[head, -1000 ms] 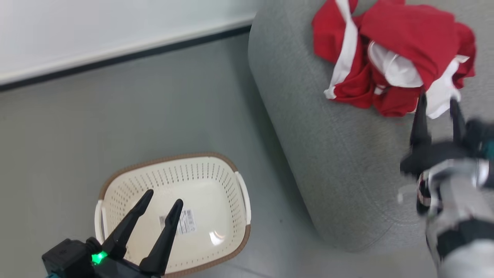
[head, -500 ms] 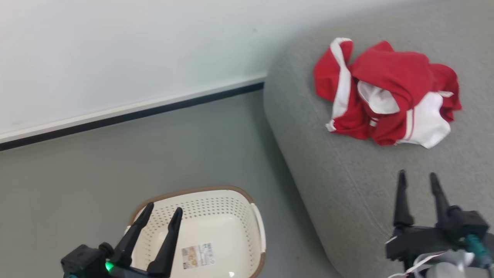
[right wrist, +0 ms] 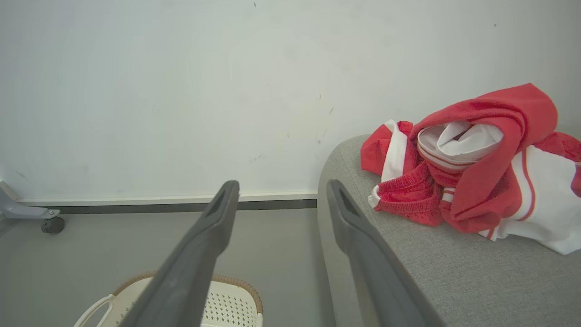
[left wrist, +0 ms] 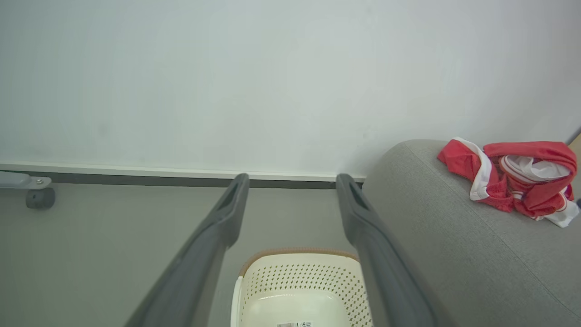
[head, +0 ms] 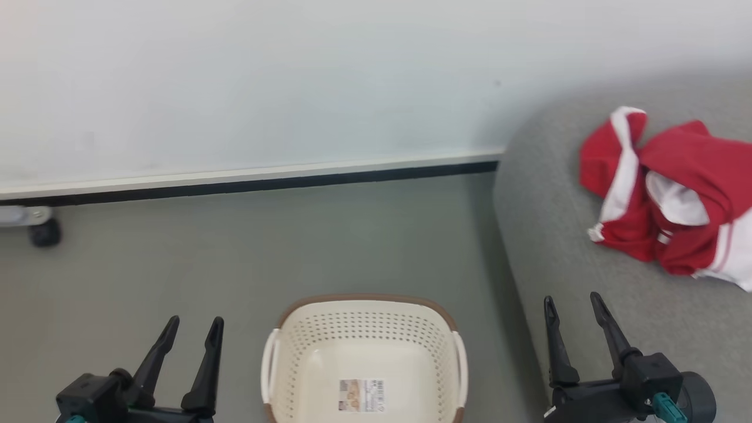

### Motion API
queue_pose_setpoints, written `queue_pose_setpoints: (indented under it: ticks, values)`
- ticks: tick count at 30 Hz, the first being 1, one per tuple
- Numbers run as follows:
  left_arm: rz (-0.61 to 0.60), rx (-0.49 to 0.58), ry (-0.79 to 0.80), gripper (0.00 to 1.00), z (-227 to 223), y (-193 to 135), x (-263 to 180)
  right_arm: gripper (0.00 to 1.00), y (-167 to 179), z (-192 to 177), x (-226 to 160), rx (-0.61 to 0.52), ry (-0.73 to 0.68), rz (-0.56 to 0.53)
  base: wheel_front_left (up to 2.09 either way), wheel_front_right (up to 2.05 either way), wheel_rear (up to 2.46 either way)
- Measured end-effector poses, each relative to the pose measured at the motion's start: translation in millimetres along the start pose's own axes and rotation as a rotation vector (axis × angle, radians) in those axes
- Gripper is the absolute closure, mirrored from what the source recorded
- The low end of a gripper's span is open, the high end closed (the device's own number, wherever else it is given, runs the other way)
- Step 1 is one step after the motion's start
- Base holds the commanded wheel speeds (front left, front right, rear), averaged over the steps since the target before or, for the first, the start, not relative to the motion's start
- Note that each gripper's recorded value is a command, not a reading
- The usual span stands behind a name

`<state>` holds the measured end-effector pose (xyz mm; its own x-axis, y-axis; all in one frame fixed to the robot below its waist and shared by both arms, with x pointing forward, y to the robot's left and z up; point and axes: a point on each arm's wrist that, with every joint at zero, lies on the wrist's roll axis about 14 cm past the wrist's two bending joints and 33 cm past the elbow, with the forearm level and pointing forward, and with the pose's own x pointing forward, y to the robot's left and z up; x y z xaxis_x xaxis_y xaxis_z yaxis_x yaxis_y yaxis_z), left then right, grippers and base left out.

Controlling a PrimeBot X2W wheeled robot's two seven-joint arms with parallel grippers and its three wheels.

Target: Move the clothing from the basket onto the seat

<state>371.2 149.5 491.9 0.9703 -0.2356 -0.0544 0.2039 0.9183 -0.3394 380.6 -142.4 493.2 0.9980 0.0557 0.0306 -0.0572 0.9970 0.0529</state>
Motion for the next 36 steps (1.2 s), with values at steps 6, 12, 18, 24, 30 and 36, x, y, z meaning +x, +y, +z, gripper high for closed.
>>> queue_pose_setpoints:
  ticks: [6, 12, 18, 24, 30, 36]
  values:
    - [0.076, -0.01, -0.009, 1.0, 0.6, 17.5, -22.0, 1.0, 20.5, 3.2, 0.7, 0.001, -0.01, 0.059, 0.0, 0.0, 0.0]
    - [0.103, -0.056, 0.064, 1.0, -28.3, 15.0, -31.3, 1.0, 19.5, -23.0, -11.5, 0.005, 0.074, 0.051, 0.0, 0.0, 0.0]
    - [0.127, -0.122, 0.06, 1.0, -26.9, 19.8, -30.4, 1.0, 13.3, -25.0, -11.2, 0.067, 0.095, 0.027, 0.0, 0.0, 0.0]
    - [0.147, -0.188, 0.057, 1.0, -26.2, 22.9, -28.8, 1.0, 3.8, -29.0, -11.3, 0.157, 0.124, -0.012, 0.0, 0.0, 0.0]
    - [0.167, -0.254, 0.056, 1.0, -26.0, 26.2, -27.5, 1.0, -3.6, -32.6, -11.6, 0.265, 0.151, -0.044, 0.0, 0.0, 0.0]
    - [0.18, -0.325, 0.053, 1.0, -25.9, 29.3, -26.1, 1.0, -10.0, -35.3, -12.2, 0.359, 0.171, -0.074, 0.0, 0.0, 0.0]
